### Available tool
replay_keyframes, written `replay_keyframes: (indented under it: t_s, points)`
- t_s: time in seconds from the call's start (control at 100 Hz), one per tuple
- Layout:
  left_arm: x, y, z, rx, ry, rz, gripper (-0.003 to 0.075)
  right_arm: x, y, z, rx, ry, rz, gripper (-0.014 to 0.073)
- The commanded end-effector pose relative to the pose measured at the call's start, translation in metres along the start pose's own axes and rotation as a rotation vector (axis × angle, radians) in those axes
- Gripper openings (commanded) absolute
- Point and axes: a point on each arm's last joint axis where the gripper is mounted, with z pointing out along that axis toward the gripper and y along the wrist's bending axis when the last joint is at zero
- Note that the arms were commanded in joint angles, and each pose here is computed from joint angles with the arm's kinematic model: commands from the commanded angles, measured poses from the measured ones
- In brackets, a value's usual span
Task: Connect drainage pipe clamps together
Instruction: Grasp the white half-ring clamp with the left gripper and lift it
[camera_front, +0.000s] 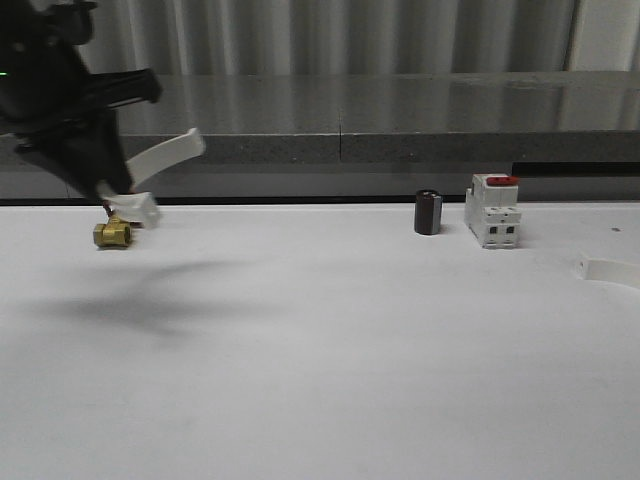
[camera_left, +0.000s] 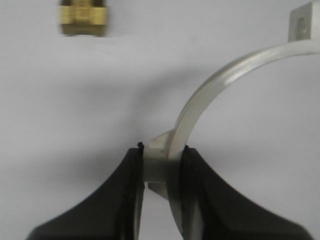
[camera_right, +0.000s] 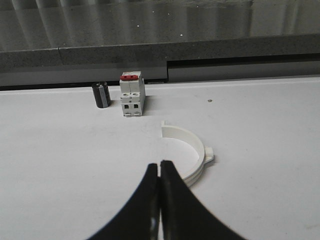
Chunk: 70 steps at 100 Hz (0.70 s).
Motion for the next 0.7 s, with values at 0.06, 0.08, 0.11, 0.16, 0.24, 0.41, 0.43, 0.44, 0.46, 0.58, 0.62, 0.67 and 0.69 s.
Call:
replay_keyframes:
  t_s: [0.06,0.08,0.11,0.16,0.24,0.41,0.43,0.44,0.46,0.58,0.62,0.67,0.69]
  points:
    - [-0.002,-0.053,-0.018,0.104,-0.158,0.01,-0.0013,-0.013,0.001,-0.003,-0.004,-0.119,-0.008,-0.0118]
    - [0.0,-0.057,-0.015,0.109,-0.152,0.009,-0.0013,-0.013,0.001,-0.003,-0.004,-0.119,-0.008,-0.0118]
    - [0.001,-0.061,-0.011,0.113,-0.142,0.007,-0.0013,-0.013,0.001,-0.003,-0.004,-0.119,-0.008,-0.0118]
    - [0.005,-0.068,-0.003,0.115,-0.115,0.016,-0.0013,-0.013,0.001,-0.003,-0.004,-0.119,-0.008,-0.0118]
    - [0.011,-0.072,0.013,0.107,-0.068,-0.008,-0.0013,-0.013,0.001,-0.003,-0.004,-0.119,-0.008,-0.0118]
    - [0.017,-0.074,0.034,0.092,-0.017,-0.043,-0.0013,-0.013,0.001,-0.003,-0.004,-0.119,-0.008,-0.0118]
    - [0.017,-0.074,0.035,0.091,-0.015,-0.043,-0.0013,-0.013,0.001,-0.003,-0.004,-0.119,-0.008,-0.0118]
    - [0.017,-0.074,0.035,0.091,-0.015,-0.043,-0.0013,-0.013,0.001,-0.003,-0.004,-0.119,-0.008,-0.0118]
    - [0.017,-0.074,0.035,0.091,-0.015,-0.043,-0.0013,-0.013,0.001,-0.003,-0.004,-0.119,-0.008,-0.0118]
    - [0.017,-0.074,0.035,0.09,-0.012,-0.043,-0.0013,-0.013,0.001,-0.003,-0.004,-0.119,-0.008,-0.0118]
    - [0.017,-0.074,0.035,0.09,-0.012,-0.043,-0.0013,-0.013,0.001,-0.003,-0.004,-0.119,-0.008,-0.0118]
    - [0.017,-0.074,0.035,0.091,-0.014,-0.043,-0.0013,-0.013,0.001,-0.003,-0.004,-0.119,-0.008,-0.0118]
    - [0.017,-0.074,0.035,0.092,-0.017,-0.044,-0.0013,-0.013,0.001,-0.003,-0.004,-0.119,-0.008,-0.0118]
